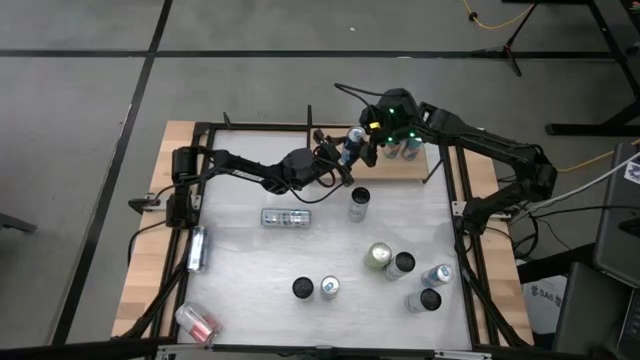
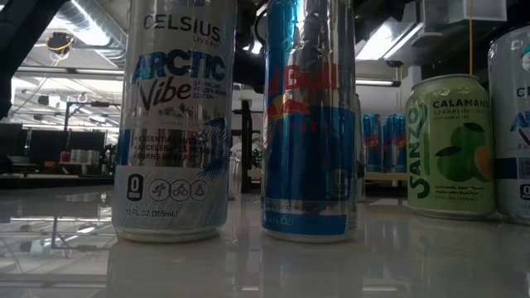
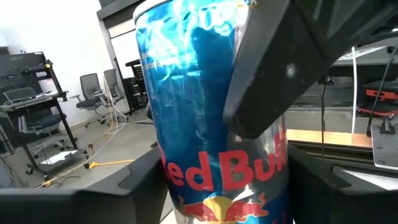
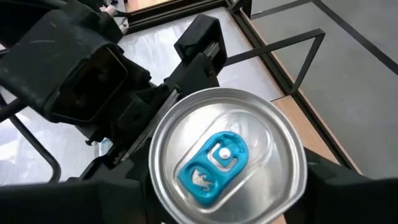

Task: Place canned beverage on shelf
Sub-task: Put the blue soda can on the shelf aligned with the other blue soda cans

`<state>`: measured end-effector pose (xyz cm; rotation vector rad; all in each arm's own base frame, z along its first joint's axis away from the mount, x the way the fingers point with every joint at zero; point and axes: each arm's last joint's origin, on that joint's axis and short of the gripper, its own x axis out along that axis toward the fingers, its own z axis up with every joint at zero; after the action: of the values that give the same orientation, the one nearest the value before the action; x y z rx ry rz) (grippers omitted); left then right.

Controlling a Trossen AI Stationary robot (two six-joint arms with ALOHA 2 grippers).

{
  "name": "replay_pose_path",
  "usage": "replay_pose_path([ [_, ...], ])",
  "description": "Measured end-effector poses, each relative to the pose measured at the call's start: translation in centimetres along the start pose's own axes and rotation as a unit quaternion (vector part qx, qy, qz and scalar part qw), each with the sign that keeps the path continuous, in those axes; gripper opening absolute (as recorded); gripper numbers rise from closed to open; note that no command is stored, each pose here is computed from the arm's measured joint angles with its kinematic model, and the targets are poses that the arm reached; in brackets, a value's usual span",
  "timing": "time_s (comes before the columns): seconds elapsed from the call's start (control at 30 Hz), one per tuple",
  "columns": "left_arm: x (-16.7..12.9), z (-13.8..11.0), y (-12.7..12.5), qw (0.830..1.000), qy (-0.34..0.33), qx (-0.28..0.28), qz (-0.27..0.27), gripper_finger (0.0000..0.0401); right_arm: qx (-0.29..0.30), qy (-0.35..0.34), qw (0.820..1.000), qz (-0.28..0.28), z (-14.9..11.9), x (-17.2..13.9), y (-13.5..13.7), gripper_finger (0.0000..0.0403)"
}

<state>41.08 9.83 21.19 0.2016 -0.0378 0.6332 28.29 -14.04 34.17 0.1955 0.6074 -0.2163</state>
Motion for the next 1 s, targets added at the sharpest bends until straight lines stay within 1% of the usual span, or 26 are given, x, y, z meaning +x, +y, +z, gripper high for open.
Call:
replay_pose_path([
  [0.1,0.0,0.0,0.0,1.000,0.000,-0.001,0.000,0.0271,-0.007,0.000,1.000,0.000,0.0,0.0,0.0,0.0210],
  [0.2,0.0,0.1,-0.1,1.000,-0.004,-0.019,-0.001,0.0283,-0.011,0.006,1.000,-0.001,-0.1,0.0,0.0,0.0210],
  [0.4,-0.1,0.1,-0.3,1.000,-0.001,-0.028,0.000,0.0287,-0.036,0.025,0.999,-0.002,-0.5,-0.1,-0.1,0.0220],
  [0.53,-0.1,0.1,-0.3,1.000,-0.001,-0.028,0.001,0.0288,-0.058,0.030,0.998,-0.011,-0.1,-0.8,-0.6,0.0218],
  [0.77,-0.3,0.7,0.0,1.000,0.007,-0.025,0.000,0.0288,-0.078,0.028,0.996,-0.043,0.2,-2.2,-3.4,0.0220],
  [0.83,-0.4,1.1,0.2,1.000,0.021,-0.019,-0.002,0.0289,-0.083,0.026,0.995,-0.043,0.1,-2.6,-4.4,0.0221],
  [1.0,-0.8,2.2,1.5,0.998,0.068,0.003,-0.005,0.0289,-0.100,0.022,0.995,-0.017,-0.6,-3.8,-6.8,0.0222],
])
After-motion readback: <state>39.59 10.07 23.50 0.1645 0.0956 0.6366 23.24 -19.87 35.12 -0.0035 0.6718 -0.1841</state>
